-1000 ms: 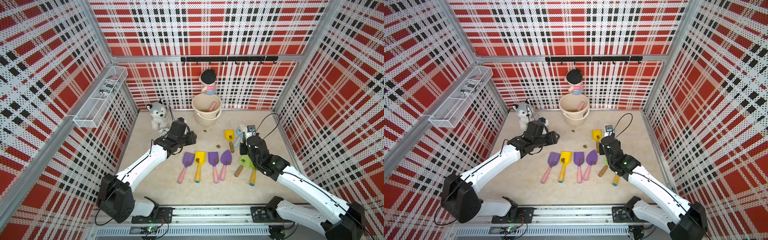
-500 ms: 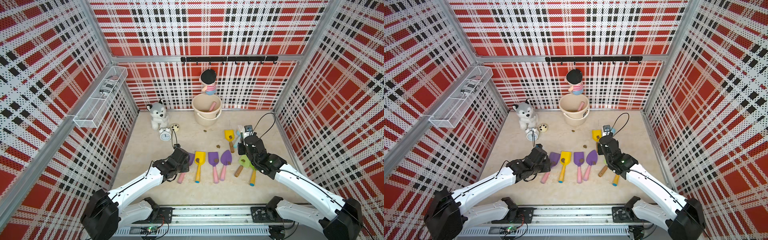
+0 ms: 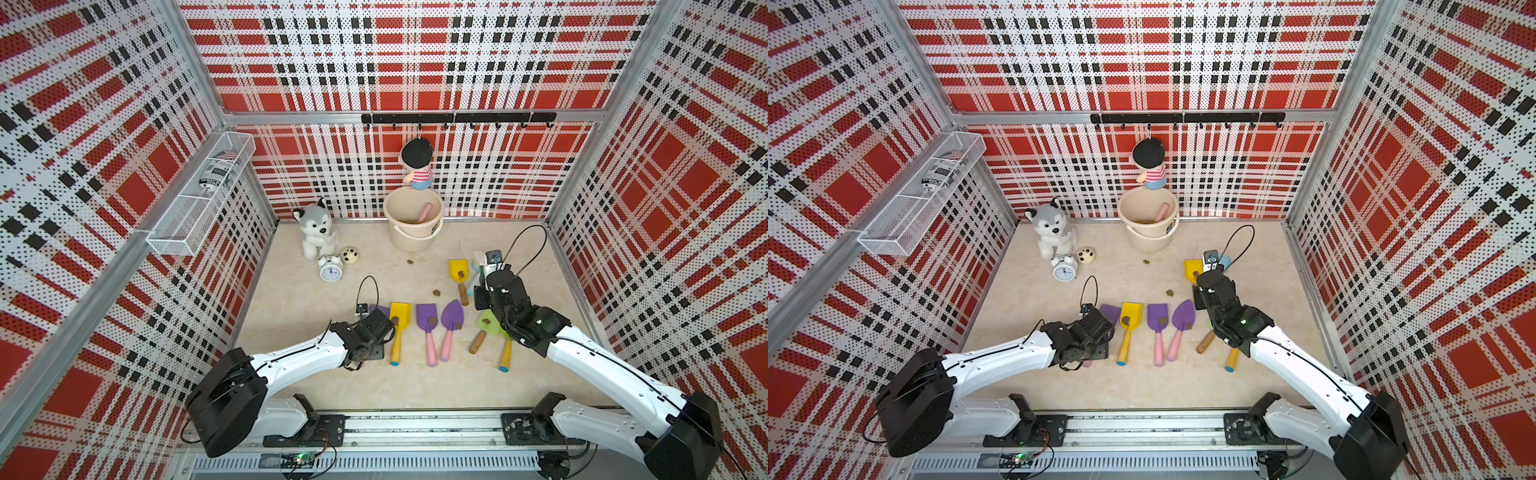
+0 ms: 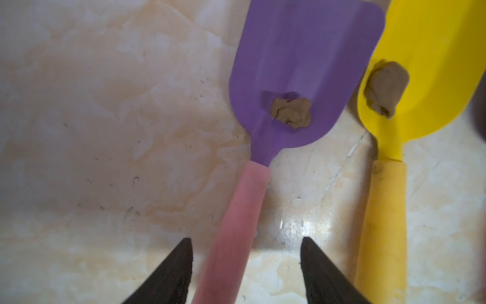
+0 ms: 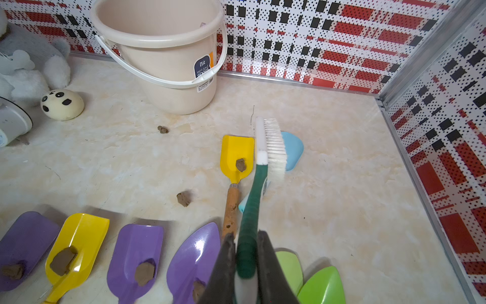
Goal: Brush the soil off the hand trowel and place it into the bucket
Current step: Pick up the hand trowel from the center of the board.
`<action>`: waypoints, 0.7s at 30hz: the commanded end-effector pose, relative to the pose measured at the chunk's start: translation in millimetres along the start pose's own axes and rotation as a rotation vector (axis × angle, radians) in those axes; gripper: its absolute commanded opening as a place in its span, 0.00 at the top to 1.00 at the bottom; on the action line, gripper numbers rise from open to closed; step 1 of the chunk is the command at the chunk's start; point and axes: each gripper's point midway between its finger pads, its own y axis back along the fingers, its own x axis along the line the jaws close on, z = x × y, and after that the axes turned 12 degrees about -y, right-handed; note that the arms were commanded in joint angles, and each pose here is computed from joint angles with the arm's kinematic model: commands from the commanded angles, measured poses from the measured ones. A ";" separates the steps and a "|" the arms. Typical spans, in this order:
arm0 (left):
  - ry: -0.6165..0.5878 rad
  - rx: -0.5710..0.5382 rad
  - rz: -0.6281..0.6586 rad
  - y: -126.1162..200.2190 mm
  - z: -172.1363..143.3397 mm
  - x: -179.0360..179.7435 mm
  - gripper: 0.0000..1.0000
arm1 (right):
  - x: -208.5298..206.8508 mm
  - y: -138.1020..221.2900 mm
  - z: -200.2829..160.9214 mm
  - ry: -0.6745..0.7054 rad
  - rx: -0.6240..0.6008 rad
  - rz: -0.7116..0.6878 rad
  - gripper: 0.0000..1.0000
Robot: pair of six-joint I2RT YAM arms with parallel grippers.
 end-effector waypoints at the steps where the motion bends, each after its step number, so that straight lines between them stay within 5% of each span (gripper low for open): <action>1: -0.012 0.030 0.043 -6.3 -11.4 4.3 0.31 | 6.3 3.9 22.1 -0.016 -0.054 0.020 1.00; 6: -0.024 0.089 0.017 -13.5 -24.1 -1.1 0.46 | 7.2 5.1 28.2 0.003 -0.065 0.018 1.00; 21: -0.040 0.098 -0.049 -18.9 -33.4 -25.7 0.63 | 5.8 6.5 26.2 -0.006 -0.063 0.021 1.00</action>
